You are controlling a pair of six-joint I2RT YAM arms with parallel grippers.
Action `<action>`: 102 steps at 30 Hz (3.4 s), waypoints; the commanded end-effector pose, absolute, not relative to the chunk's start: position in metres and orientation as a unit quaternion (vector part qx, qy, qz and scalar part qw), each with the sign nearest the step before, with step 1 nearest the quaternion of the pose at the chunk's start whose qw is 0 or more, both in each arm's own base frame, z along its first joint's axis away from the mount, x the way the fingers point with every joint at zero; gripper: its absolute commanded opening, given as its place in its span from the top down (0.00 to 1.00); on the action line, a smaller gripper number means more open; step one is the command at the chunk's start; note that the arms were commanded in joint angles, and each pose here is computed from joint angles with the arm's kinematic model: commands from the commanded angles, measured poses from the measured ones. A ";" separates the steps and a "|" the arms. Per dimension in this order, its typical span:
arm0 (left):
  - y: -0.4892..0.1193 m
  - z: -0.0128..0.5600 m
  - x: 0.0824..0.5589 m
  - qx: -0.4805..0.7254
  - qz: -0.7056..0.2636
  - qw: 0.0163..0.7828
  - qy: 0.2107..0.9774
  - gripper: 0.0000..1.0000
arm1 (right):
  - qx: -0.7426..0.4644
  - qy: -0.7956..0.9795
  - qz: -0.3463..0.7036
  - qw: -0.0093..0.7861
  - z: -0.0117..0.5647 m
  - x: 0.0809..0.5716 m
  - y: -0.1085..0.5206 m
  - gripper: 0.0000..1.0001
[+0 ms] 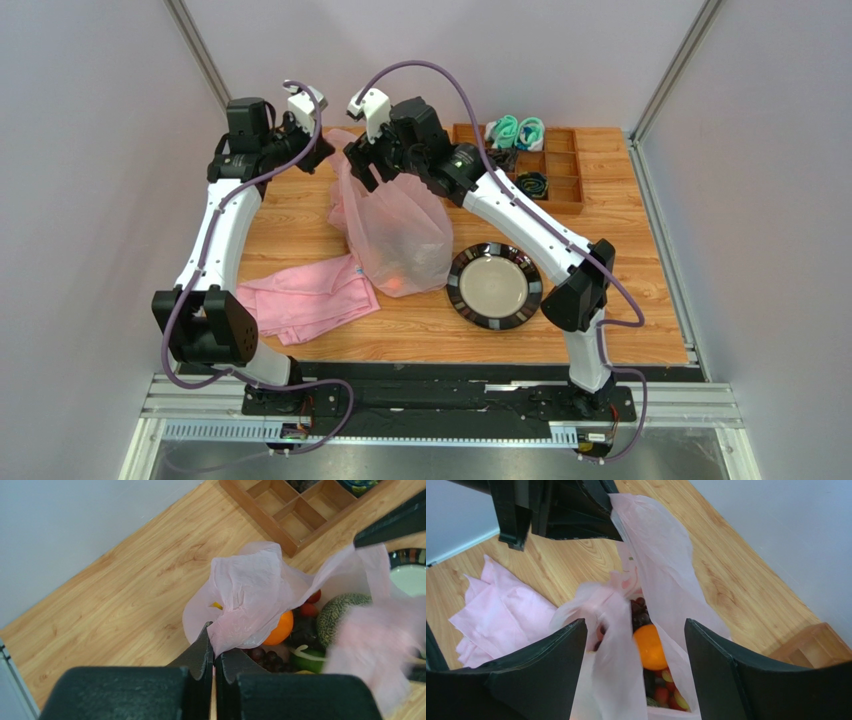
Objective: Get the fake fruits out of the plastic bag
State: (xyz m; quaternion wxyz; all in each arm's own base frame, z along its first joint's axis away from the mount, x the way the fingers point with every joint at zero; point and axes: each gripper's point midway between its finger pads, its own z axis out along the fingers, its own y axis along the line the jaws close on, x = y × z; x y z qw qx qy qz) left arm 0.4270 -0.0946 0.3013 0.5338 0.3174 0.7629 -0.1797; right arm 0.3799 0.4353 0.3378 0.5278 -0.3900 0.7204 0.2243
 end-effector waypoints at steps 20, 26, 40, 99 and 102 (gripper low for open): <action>-0.070 0.498 0.426 0.154 -0.140 0.706 0.677 1.00 | -0.260 0.520 0.172 0.795 0.513 0.494 0.397 1.00; -0.078 0.520 0.370 0.177 -0.152 0.721 0.653 1.00 | -0.308 0.498 0.088 0.806 0.506 0.510 0.352 1.00; -0.118 0.260 0.254 0.137 -0.329 0.418 0.836 1.00 | -0.564 0.690 0.092 0.445 0.199 0.335 0.269 0.28; -0.097 0.280 0.200 0.045 -0.303 0.412 0.858 1.00 | -0.302 0.796 0.153 0.502 0.155 0.366 0.481 0.55; -0.097 0.283 0.203 0.043 -0.306 0.412 0.857 1.00 | -0.293 0.802 0.139 0.502 0.146 0.372 0.480 0.60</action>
